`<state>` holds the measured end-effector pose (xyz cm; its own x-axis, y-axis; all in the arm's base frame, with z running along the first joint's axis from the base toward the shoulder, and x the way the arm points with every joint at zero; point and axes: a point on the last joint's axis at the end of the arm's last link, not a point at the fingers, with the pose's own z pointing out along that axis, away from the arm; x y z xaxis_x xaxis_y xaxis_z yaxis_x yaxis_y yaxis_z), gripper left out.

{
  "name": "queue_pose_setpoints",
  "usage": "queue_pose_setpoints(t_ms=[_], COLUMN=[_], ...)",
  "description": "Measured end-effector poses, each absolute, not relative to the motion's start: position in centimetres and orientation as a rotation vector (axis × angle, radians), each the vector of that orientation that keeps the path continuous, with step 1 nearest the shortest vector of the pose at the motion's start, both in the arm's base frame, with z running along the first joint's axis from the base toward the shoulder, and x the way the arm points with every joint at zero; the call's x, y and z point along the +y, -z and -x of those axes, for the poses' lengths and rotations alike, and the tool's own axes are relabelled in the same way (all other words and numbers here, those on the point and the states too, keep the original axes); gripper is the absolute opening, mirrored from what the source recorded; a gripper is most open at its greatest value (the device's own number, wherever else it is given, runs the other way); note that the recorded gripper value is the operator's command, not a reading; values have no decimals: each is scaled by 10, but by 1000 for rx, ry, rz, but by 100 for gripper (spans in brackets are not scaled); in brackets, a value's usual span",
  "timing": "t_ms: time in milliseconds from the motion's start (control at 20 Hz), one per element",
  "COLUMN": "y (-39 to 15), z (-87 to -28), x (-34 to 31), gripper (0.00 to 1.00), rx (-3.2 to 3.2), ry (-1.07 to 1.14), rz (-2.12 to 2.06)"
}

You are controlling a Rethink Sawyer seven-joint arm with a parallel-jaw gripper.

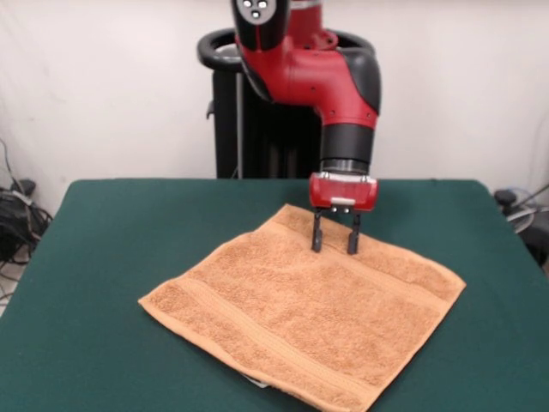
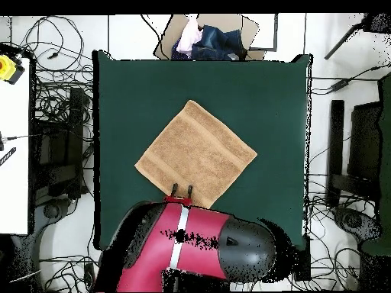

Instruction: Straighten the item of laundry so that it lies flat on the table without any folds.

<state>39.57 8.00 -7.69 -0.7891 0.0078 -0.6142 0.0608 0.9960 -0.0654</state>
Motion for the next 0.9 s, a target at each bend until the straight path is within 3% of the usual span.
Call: queue_pose_setpoints(t_ms=[900], y=[71], z=[-384], x=[78], gripper=[100], rx=[2509], ry=[118], rz=[-76])
